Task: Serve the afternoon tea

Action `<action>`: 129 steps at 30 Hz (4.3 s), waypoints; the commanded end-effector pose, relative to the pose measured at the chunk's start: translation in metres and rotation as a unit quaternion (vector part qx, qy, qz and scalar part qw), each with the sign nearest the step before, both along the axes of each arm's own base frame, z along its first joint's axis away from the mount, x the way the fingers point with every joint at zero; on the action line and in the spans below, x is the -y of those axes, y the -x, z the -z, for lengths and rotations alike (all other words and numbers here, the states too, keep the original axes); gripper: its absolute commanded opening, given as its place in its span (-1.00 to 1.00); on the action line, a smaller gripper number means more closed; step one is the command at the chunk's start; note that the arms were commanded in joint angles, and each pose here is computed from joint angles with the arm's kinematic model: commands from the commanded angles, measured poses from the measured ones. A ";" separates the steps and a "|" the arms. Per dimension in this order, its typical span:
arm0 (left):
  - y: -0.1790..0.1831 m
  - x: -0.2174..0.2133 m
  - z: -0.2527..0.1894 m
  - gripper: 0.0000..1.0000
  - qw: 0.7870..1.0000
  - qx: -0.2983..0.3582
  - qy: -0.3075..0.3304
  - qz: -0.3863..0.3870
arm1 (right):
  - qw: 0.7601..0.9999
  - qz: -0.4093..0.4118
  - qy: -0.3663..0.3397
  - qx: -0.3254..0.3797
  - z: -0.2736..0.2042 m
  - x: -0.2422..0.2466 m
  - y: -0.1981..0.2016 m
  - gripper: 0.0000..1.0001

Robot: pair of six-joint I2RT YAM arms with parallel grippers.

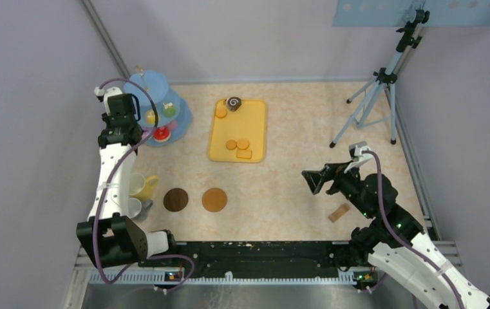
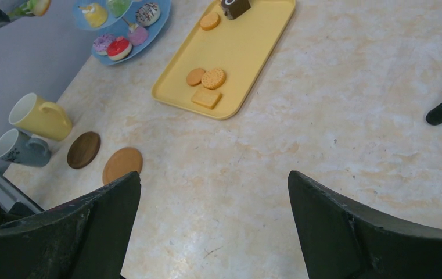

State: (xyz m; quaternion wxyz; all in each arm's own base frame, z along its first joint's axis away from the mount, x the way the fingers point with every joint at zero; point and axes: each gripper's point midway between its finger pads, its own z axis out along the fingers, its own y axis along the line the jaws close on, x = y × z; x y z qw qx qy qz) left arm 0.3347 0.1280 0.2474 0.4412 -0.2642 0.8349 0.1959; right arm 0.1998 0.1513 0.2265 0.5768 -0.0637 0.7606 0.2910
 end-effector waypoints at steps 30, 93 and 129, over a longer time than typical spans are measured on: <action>-0.062 0.030 0.019 -0.38 0.988 0.086 0.028 0.124 | 1.000 -0.014 -0.009 0.016 -0.011 -0.004 0.001 0.90; 0.006 0.275 0.004 0.17 0.913 0.085 0.129 0.377 | 0.999 0.016 0.035 -0.027 0.011 -0.001 -0.015 0.89; -0.060 0.305 0.163 0.97 0.861 -0.130 0.149 0.468 | 0.998 0.043 0.036 -0.028 0.016 0.007 -0.018 0.89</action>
